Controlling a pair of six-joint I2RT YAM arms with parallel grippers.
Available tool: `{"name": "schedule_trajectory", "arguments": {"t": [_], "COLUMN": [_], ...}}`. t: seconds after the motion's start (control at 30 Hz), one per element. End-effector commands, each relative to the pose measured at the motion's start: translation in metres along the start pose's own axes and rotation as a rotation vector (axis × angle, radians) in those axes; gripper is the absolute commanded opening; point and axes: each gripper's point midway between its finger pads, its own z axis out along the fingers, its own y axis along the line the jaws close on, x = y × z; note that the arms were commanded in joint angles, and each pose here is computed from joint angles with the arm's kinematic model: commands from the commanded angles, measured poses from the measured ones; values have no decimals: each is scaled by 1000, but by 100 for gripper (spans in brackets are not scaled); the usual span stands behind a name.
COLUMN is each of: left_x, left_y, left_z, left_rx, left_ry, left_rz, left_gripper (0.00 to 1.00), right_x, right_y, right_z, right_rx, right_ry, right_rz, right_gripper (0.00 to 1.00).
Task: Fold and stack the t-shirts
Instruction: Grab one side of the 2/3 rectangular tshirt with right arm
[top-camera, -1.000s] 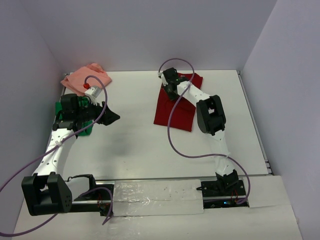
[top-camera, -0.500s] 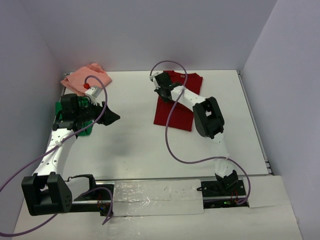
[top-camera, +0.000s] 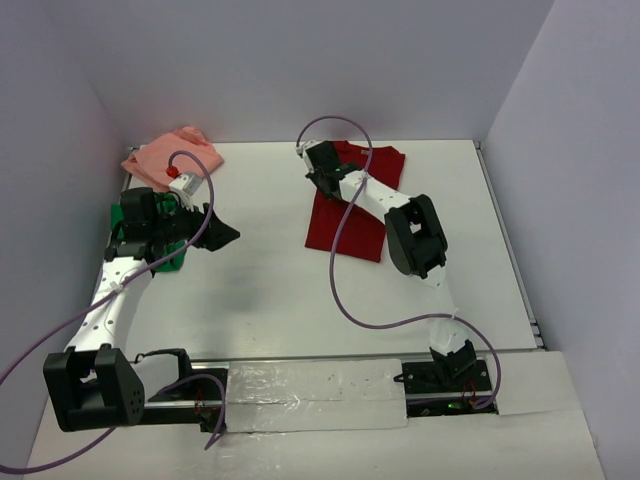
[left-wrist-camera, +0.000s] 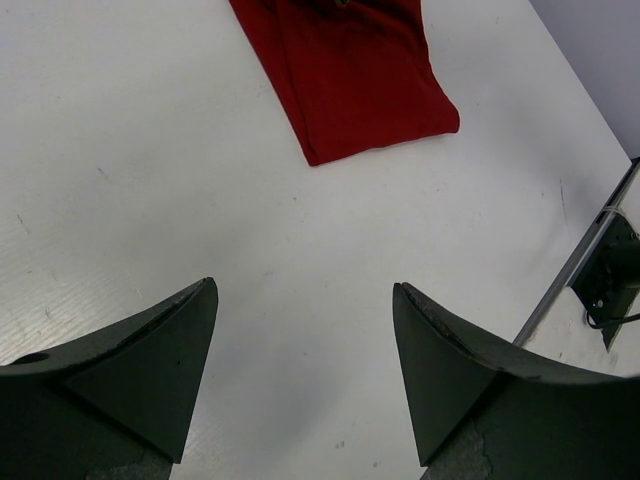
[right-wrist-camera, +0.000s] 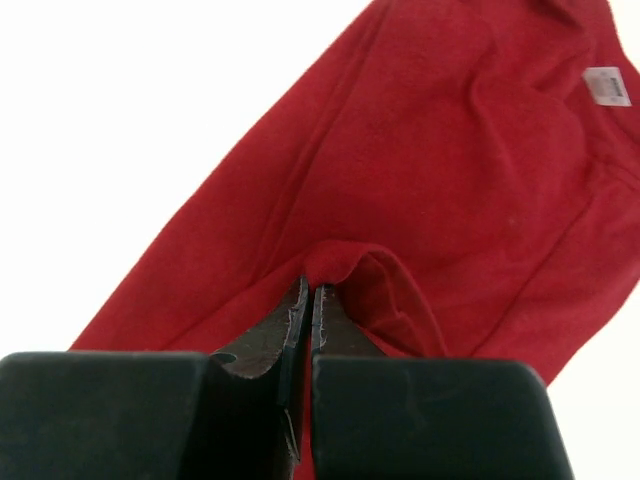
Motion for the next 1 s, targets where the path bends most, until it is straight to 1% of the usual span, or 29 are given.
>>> {"name": "schedule_trajectory", "arguments": {"t": [0.0,0.03,0.07,0.1,0.13,0.17,0.23,0.3,0.4,0.5,0.53,0.6,0.63,0.67,0.7,0.73,0.77,0.8,0.83,0.87,0.9,0.97], "left_x": [-5,-5,-5,-5,-5,-5,-6,-6,-6,-7,-7,-6,-6,-7,-7,-7,-8,-8,-8,-8,-8,-8], "left_y": [-5,-5,-5,-6,-6,-6,-6,-7,-7,-7,-7,-6,-4,-4,-3,-3,-2,-3,-2,-2,-1,-1], "left_z": [-3,-3,-3,-4,-4,-4,-5,-5,-5,-6,-5,-5,-5,-4,-4,-4,-5,-5,-5,-5,-5,-5], "left_rx": [31,29,29,32,33,34,34,37,38,38,38,32,25,24,22,21,15,16,13,10,8,7], "left_ry": [-23,-23,-23,-24,-25,-24,-24,-27,-26,-29,-30,-29,-30,-30,-29,-30,-33,-36,-38,-37,-37,-34], "left_rz": [36,35,35,37,36,35,34,38,35,39,40,39,40,40,39,40,41,47,49,48,46,44], "left_gripper": [80,80,80,80,80,80,80,80,80,80,80,80,80,80,80,80,80,80,80,80,80,80], "right_x": [-27,-25,-22,-21,-18,-14,-10,-6,-2,-4,-8,-7,-3,-5,14,15,6,21,24,18,30,36], "right_y": [-27,-33,-36,-39,-43,-49,-61,-71,-79,-69,-61,-53,-44,-34,-22,-16,-15,-6,-2,-5,9,14], "right_z": [-9,-8,-6,-5,-3,-2,-1,0,-3,-27,-45,-64,-83,-95,-99,-107,-130,-133,-140,-156,-160,-169], "right_rx": [93,112,126,140,166,190,265,305,315,219,167,132,72,48,23,15,34,20,15,24,-1,10], "right_ry": [-81,-74,-65,-62,-48,-36,-26,-15,-5,-29,-46,-44,-44,-55,-25,-42,-89,-69,-78,-118,-105,-109], "right_rz": [27,30,29,31,28,30,32,42,73,97,99,90,76,58,25,8,-9,-41,-53,-55,-94,-118], "right_gripper": [0,0,5,16,43,56,75,82,82,82,82,82,82,82,82,82,82,83,83,83,83,83]}}
